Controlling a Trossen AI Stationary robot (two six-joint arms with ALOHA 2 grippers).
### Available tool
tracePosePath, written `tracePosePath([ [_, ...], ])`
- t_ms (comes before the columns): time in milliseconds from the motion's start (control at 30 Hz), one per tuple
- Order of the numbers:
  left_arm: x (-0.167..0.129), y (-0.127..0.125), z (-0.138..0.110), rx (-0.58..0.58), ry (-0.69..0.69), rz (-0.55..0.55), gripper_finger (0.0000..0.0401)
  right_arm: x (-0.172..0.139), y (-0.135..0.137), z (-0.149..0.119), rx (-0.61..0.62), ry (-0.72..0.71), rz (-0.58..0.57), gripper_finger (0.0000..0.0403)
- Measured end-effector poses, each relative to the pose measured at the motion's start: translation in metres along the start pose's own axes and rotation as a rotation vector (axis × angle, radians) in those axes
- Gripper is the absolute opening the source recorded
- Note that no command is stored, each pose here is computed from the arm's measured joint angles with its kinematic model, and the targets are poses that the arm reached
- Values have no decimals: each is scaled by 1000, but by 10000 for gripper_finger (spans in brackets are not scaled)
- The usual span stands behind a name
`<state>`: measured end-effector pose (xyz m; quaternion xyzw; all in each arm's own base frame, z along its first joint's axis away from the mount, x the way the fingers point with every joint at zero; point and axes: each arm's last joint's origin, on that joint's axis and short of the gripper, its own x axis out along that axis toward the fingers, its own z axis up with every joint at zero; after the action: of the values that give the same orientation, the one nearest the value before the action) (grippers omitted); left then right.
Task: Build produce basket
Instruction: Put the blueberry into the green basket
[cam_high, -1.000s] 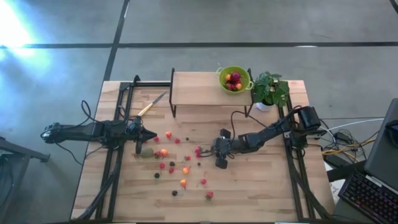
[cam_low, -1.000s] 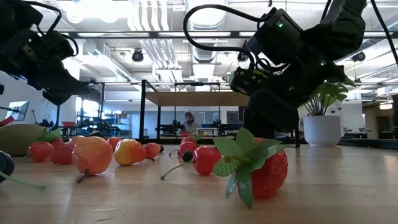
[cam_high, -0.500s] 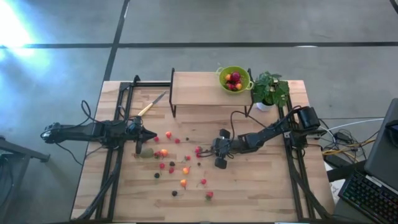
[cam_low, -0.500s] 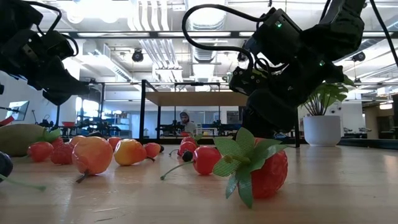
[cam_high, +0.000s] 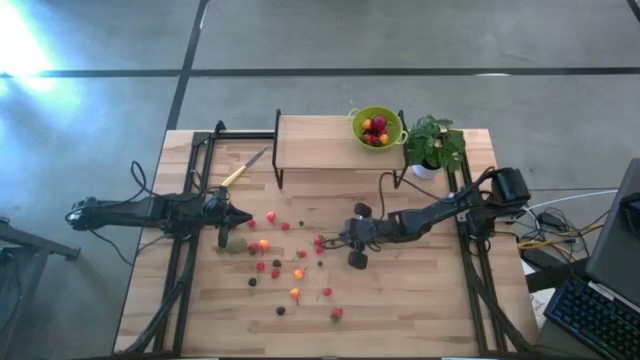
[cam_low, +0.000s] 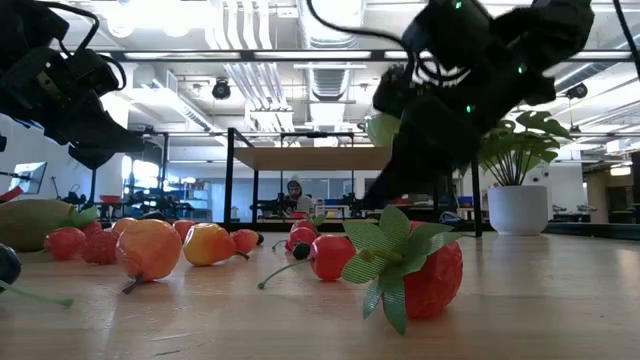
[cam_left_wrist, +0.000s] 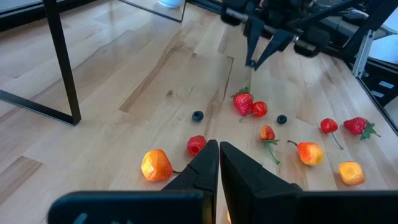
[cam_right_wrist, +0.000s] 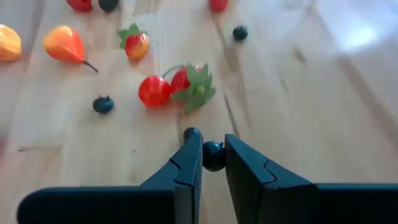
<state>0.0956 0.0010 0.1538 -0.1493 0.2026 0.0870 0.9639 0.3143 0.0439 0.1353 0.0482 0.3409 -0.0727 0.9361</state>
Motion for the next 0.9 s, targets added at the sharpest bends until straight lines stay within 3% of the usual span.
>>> tracePosePath([
  [367, 0, 0, 0, 0, 0, 0, 21, -62, -15, 45, -43, -202, 4, 52],
  [633, 0, 0, 0, 0, -1, 0, 21, -114, -56, 74, 5, -392, -96, 54],
  [900, 0, 0, 0, 0, 0, 0, 21, -149, -107, 83, 102, -485, -267, 51],
])
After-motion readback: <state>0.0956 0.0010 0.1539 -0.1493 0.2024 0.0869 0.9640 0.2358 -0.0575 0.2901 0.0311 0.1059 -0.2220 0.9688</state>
